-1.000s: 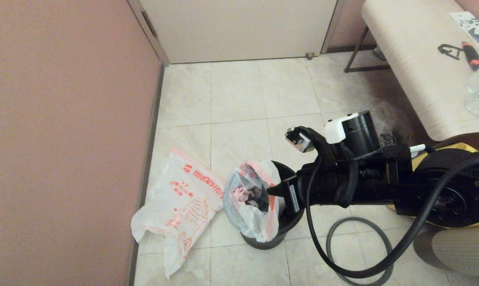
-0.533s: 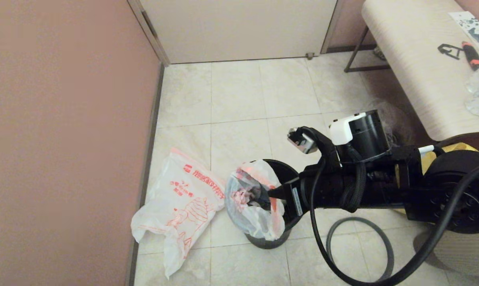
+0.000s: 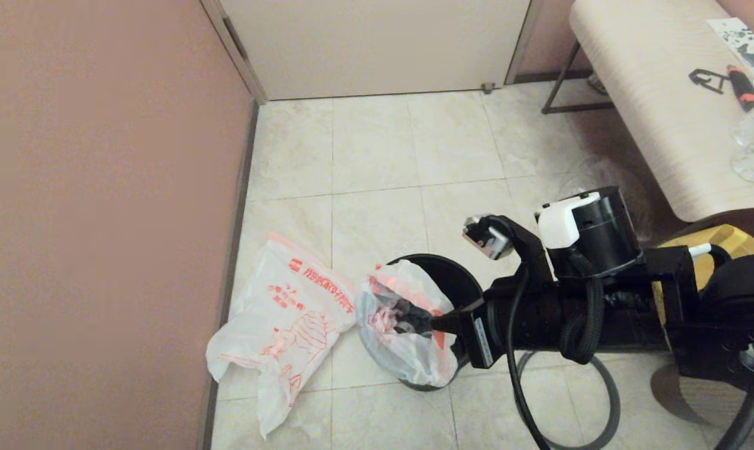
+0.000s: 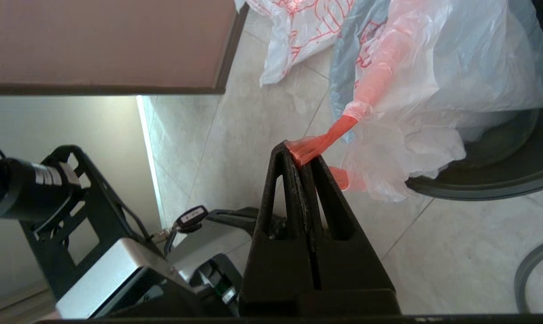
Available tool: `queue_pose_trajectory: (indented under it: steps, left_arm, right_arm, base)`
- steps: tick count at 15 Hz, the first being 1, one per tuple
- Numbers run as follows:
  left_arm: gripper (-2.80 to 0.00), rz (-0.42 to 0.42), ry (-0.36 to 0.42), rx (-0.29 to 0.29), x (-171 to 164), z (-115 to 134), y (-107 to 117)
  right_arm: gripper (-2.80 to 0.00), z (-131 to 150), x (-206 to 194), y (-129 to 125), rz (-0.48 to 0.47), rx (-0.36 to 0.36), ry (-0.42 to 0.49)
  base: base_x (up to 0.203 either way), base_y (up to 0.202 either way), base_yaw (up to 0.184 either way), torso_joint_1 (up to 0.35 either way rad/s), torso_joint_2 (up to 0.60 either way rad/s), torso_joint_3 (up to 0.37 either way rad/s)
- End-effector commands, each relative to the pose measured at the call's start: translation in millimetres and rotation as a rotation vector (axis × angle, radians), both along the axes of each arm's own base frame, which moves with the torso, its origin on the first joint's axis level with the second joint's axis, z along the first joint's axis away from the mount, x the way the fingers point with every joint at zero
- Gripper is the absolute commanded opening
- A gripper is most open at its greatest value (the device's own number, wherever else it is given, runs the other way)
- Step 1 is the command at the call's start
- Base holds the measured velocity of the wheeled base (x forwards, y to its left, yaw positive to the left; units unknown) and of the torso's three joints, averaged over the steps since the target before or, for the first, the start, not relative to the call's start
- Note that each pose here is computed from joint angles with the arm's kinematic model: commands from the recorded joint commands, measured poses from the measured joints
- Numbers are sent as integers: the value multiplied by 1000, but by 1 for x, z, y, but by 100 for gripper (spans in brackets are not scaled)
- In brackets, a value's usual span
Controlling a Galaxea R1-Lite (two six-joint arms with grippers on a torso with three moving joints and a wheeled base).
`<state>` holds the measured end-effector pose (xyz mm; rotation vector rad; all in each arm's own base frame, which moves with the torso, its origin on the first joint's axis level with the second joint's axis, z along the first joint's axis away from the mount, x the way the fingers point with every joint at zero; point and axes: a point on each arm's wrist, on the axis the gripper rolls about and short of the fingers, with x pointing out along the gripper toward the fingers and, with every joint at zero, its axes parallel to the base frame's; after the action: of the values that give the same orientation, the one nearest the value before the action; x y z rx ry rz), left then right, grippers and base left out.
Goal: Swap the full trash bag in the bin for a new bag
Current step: Place the trash bag on the floor
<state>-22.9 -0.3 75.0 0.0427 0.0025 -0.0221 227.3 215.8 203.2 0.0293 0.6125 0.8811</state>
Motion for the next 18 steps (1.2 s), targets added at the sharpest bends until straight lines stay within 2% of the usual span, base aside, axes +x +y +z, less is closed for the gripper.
queue_pose_trajectory:
  steps: [1, 11, 18]
  left_arm:
    - [-280, 1, 2, 0, 0, 0, 0]
    - [-280, 1, 2, 0, 0, 0, 0]
    - [-280, 1, 2, 0, 0, 0, 0]
  right_arm:
    - [-280, 3, -3, -2, 5, 7, -7]
    - [-280, 15, -15, 0, 34, 30, -39]
    - [-280, 62, -38, -15, 53, 140, -151]
  base:
    - [0, 0, 0, 0, 0, 0]
    - [0, 0, 0, 0, 0, 0]
    - [0, 0, 0, 0, 0, 0]
